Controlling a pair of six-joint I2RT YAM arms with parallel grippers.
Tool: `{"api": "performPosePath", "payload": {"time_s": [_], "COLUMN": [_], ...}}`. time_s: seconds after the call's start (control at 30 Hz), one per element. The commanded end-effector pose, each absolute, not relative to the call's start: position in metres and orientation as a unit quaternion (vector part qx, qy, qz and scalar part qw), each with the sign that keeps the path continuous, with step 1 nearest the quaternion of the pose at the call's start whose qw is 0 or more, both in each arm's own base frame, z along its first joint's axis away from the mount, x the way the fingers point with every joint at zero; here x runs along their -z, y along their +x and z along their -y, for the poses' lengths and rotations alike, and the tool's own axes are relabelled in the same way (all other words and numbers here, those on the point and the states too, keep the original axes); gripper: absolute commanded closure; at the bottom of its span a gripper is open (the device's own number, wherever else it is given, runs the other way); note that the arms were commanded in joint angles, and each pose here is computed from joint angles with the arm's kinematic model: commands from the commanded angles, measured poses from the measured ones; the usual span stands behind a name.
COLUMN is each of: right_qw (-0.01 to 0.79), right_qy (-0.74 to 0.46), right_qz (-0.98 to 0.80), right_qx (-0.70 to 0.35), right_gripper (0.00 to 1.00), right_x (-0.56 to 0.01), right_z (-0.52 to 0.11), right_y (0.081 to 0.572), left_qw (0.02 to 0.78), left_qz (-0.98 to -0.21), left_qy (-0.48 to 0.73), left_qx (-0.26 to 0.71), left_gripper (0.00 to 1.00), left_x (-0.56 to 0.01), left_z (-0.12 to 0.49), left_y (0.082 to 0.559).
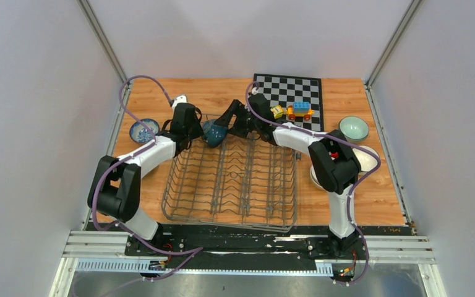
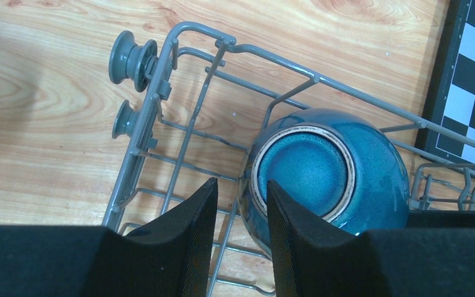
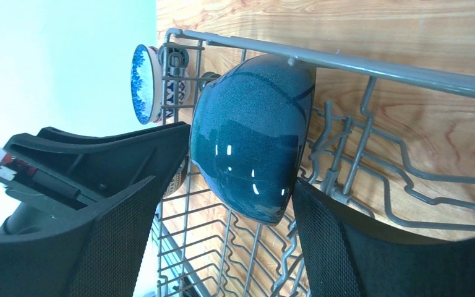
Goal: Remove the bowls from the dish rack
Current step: Pick up the bowl from the dish rack.
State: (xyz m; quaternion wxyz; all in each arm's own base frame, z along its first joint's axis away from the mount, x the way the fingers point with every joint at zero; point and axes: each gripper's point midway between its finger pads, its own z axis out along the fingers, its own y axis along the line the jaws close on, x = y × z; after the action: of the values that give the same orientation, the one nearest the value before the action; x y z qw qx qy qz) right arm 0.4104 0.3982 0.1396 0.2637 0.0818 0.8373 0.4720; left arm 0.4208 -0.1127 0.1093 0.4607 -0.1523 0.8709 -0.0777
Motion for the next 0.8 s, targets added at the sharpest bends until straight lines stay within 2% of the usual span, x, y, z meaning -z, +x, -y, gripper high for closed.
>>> {"api": "performPosePath", "payload": {"time_s": [0.0, 0.3, 0.77], "right_qw": [0.255, 0.242, 0.239], "right_qy": [0.070, 0.059, 0.038], "right_qz": [-0.827, -0.821, -0.801], "right_qx": [-0.495, -0.514, -0.548], "right_gripper": [0.20, 0.29, 0.50], "right_x": [-0.139, -0.137, -0.142], "right_z": [-0.411, -0.422, -0.438], "right_y": [0.405, 0.401, 0.400], "left_qw": [0.460, 0.458, 0.457], "left_qz": [-0.870, -0.871, -0.872], "left_qy": [-0.159, -0.160, -0.163], "left_qx": [0.081, 0.079, 0.062], "left_gripper": [0.63, 0.64, 0.64], "left_x": [-0.102, -0.100, -0.098], "left_z": [0.111, 0.111, 0.104], "left_y": [0.424, 0.423, 0.421]}}
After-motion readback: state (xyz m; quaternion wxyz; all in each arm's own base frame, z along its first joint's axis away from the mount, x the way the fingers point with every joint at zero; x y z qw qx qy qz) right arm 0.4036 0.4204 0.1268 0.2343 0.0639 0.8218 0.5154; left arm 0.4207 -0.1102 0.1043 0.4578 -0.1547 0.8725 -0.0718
